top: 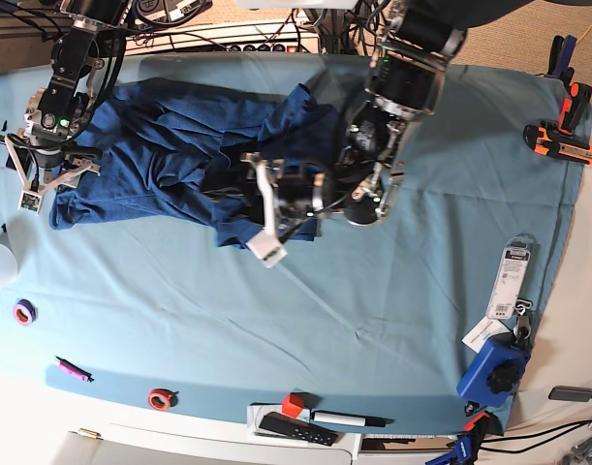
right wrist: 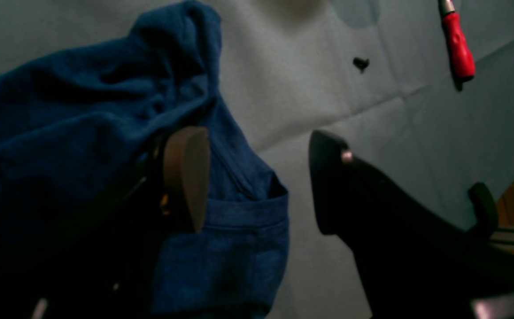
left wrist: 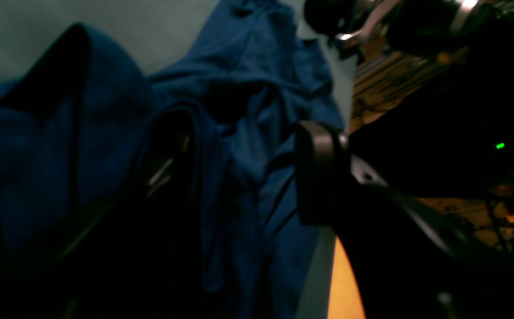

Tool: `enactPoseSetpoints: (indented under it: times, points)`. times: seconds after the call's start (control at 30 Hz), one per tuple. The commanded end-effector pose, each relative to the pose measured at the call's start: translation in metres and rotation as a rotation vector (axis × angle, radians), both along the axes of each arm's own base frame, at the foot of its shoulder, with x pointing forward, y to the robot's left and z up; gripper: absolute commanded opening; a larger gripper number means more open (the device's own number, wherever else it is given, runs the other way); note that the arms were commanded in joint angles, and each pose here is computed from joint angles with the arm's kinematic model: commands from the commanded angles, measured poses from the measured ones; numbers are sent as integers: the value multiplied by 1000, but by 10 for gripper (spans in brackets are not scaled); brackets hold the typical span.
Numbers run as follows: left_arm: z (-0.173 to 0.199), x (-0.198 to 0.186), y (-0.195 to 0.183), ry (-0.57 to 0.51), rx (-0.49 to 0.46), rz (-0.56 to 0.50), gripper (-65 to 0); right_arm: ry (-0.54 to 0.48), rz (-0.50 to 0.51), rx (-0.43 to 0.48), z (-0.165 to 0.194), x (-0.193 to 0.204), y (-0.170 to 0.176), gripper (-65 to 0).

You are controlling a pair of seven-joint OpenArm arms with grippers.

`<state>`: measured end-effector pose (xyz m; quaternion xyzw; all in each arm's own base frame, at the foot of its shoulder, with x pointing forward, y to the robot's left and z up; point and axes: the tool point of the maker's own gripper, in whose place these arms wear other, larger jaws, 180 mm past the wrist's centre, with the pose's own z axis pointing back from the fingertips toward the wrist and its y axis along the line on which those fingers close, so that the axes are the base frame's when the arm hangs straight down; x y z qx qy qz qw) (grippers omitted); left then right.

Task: Layout the t-shirt on the table in an organized manner, then fold the t-shirt properly
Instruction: 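Fold the held shirt end with the left gripper toward the right gripper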

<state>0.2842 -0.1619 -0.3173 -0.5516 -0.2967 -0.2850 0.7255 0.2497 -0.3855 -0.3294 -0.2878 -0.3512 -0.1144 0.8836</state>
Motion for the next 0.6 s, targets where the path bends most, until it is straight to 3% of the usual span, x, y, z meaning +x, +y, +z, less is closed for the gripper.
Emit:
enactPoseSetpoints:
  times: [0.0, 0.37, 0.5, 0.57]
  points:
    - [26, 8, -11, -43, -74, 2, -347, -33, 2, -36, 14, 5, -6, -299]
    - [23, -55, -58, -82, -29, -241, -347, -30, 1, -35, 13, 5, -6, -299]
    - [38, -52, -58, -100, -54, -258, -358, -30, 0, -35, 13, 5, -6, -299]
    - [53, -42, -52, -134, -72, -251, -407, -30, 1, -35, 14, 5, -6, -299]
